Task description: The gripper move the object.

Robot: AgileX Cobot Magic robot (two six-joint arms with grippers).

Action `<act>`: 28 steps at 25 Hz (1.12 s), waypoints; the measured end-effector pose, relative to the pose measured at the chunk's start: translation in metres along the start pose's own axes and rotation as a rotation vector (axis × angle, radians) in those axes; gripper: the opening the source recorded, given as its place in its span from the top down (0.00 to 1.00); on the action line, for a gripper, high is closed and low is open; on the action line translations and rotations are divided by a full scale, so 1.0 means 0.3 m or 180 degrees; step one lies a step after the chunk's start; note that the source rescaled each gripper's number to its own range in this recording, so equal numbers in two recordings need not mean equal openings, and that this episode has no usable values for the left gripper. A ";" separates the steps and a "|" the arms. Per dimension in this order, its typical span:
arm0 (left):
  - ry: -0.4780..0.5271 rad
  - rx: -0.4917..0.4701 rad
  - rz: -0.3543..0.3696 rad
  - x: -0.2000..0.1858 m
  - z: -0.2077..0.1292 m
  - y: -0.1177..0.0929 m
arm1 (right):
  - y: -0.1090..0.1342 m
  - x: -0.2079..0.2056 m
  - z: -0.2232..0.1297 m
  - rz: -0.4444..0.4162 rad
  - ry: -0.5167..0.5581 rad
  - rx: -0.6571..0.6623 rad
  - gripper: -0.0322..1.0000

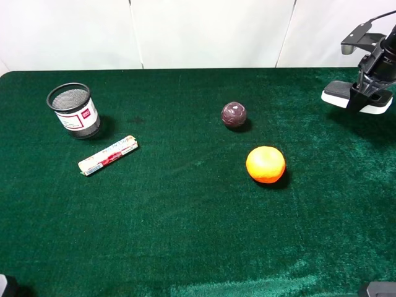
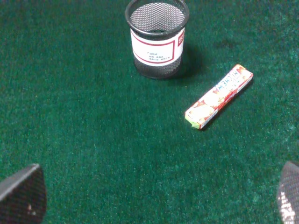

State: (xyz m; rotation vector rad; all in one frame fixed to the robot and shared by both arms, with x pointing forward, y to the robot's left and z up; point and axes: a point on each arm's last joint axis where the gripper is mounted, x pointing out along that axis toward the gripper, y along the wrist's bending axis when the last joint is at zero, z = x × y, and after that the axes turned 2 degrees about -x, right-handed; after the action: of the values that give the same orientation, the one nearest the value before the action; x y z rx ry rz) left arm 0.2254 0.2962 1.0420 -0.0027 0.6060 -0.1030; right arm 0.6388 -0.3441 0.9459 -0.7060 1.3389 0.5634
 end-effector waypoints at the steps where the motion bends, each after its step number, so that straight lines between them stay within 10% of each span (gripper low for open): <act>1: 0.0000 0.0000 0.0000 0.000 0.000 0.000 | 0.007 -0.010 0.006 0.0000 -0.0004 -0.0022 0.97; 12: 0.0000 0.0000 0.0000 0.000 0.000 0.000 | 0.204 -0.097 0.202 0.0017 -0.0116 -0.0357 0.97; 28: 0.0000 0.0000 0.0000 0.000 0.000 0.000 | 0.706 -0.192 0.470 0.0355 -0.0485 -0.1321 0.97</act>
State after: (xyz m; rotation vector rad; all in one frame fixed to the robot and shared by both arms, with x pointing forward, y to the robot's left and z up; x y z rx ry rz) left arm 0.2254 0.2962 1.0420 -0.0027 0.6060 -0.1030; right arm 0.5703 -0.0957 0.9860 -0.9072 1.1335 0.9826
